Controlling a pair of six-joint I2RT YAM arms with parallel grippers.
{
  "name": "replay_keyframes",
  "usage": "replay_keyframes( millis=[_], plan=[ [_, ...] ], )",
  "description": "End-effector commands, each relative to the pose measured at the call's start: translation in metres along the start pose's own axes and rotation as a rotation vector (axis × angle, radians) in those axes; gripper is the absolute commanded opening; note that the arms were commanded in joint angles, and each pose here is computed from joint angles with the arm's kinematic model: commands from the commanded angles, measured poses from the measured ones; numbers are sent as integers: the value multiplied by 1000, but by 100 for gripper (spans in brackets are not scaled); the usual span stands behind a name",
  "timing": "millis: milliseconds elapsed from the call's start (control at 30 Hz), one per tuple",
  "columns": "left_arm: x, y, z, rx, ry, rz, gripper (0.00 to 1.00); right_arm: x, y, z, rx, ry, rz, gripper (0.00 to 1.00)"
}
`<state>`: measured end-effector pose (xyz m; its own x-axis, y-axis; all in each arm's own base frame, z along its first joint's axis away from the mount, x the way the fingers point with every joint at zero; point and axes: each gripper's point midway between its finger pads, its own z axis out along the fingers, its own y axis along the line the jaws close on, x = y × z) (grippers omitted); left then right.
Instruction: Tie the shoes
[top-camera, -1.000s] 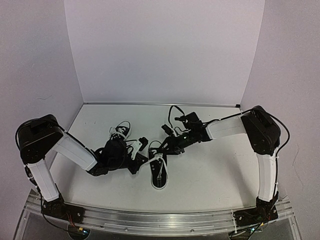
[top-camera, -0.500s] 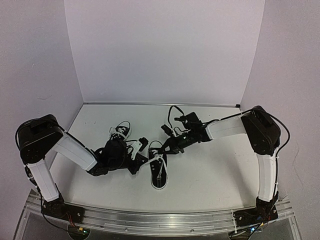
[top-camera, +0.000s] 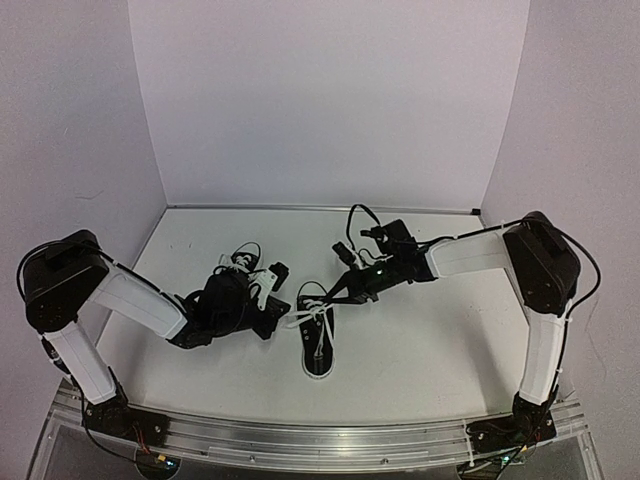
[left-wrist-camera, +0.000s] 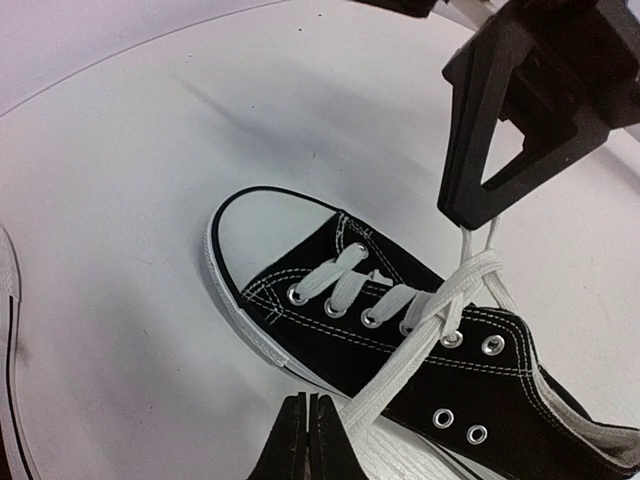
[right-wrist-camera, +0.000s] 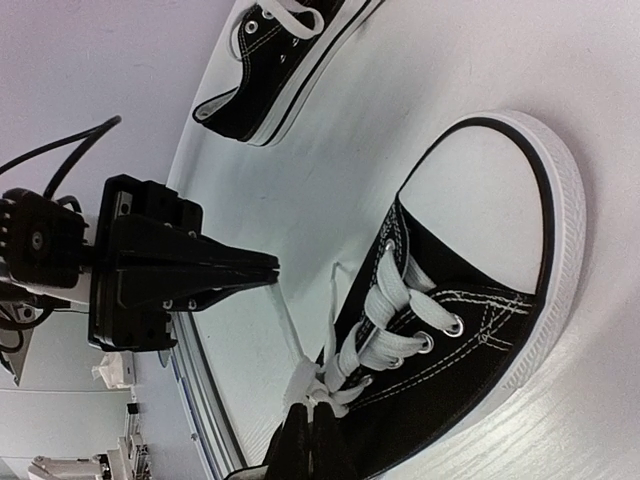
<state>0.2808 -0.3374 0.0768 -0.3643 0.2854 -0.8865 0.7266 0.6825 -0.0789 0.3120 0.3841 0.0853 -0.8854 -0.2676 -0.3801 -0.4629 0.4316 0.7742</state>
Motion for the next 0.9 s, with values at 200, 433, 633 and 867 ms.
replay_keyframes(
  millis=[200, 433, 633, 867],
  plan=[
    [-20, 35, -2, -128, -6, -114, 0, 0, -17, -22, 81, -60, -28, 0],
    [-28, 39, -2, -109, -2, -171, 0, -6, -14, -35, 86, -89, -35, 0],
    [-41, 23, 2, -15, -24, -158, 0, -17, -1, -38, 64, -94, -57, 0],
    [-21, 22, 9, -7, 19, -170, 0, 6, -32, -27, 124, -48, -16, 0]
  ],
)
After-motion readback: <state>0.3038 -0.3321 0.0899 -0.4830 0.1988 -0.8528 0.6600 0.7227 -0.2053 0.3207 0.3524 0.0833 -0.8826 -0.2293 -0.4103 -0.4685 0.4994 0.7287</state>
